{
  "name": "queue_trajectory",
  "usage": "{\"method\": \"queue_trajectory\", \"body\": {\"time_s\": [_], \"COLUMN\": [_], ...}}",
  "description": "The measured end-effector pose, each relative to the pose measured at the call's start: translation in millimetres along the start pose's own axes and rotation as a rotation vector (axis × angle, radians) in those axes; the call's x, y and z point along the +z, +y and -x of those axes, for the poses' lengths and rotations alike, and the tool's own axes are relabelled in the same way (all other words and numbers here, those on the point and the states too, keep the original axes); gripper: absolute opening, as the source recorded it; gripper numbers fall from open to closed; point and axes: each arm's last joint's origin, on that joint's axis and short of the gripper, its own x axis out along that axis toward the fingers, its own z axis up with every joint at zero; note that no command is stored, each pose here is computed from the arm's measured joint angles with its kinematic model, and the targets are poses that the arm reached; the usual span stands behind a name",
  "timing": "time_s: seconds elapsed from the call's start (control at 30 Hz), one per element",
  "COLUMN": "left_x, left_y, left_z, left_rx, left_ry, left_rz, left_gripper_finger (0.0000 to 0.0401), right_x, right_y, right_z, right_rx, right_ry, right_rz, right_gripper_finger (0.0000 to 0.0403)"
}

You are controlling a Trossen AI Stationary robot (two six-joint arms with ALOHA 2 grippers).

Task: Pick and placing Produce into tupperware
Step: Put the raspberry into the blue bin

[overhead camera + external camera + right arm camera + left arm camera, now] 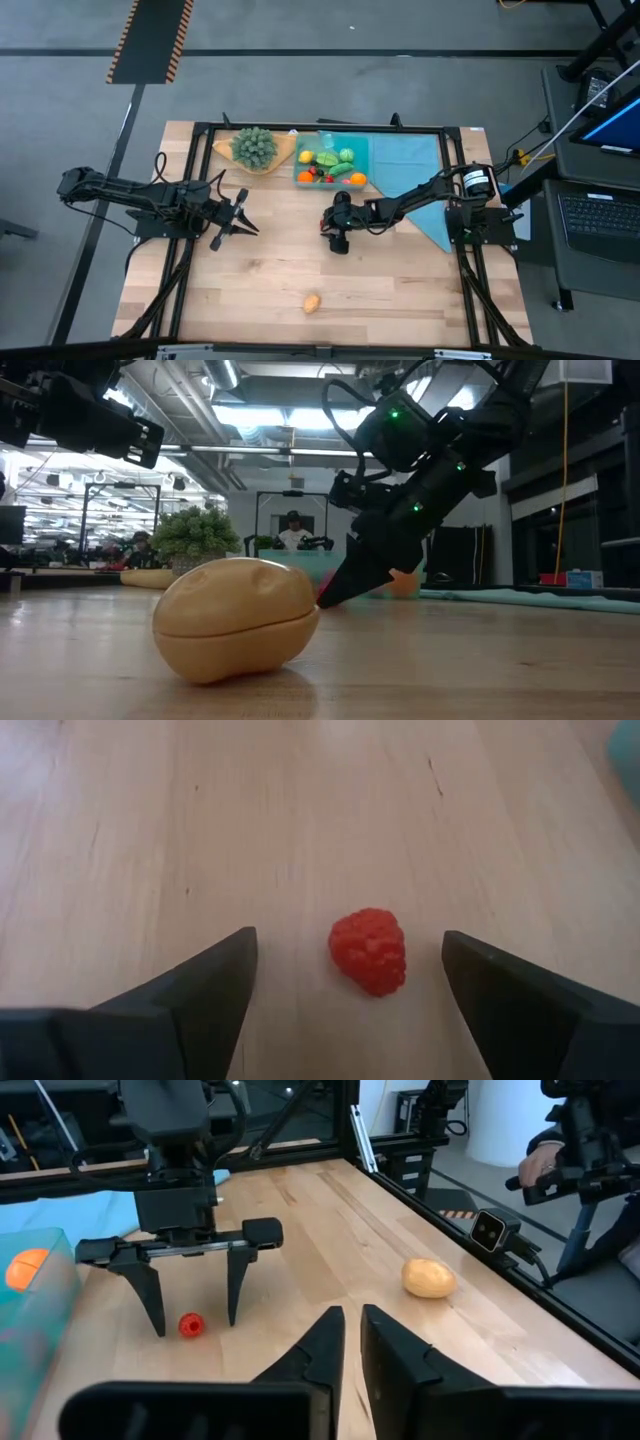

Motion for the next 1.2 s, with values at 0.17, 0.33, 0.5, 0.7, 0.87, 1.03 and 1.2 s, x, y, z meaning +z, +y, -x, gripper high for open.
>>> {"method": "queue_trajectory", "body": {"time_s": [0.17, 0.33, 0.5, 0.7, 0.87, 1.03, 1.2], "left_x": [0.0, 0.0, 0.0, 0.0, 0.0, 0.0, 0.0], "left_y": [0.0, 0.0, 0.0, 0.0, 0.0, 0.0, 0.0], "left_z": [0.0, 0.0, 0.0, 0.0, 0.0, 0.0, 0.0], "left_rx": [0.000, 0.000, 0.000, 0.000, 0.000, 0.000, 0.000], "left_ry": [0.000, 0.000, 0.000, 0.000, 0.000, 0.000, 0.000], "left_rz": [0.000, 0.000, 0.000, 0.000, 0.000, 0.000, 0.000], "left_gripper_finger": [0.0022, 0.0013, 0.0004, 0.0004, 0.0016, 0.0025, 0.0033], "right_x": [-0.2, 0.0, 0.2, 0.3, 0.3, 0.5, 2.1], "right_y": [-0.3, -0.8, -1.5, -1.6, -1.9, -1.9, -1.9], "right_z": [0.0, -0.1, -0.2, -0.2, -0.3, -0.4, -0.5], "right_rx": [-0.001, -0.002, 0.000, 0.000, -0.004, -0.003, -0.003], "right_ry": [0.002, 0.000, -0.002, -0.004, -0.007, -0.009, -0.028], "right_rz": [-0.001, -0.028, -0.039, -0.040, -0.057, -0.057, -0.060], "right_gripper_finger": [0.0320, 0.0309, 0.0269, 0.0225, 0.0211, 0.0210, 0.0210]}}
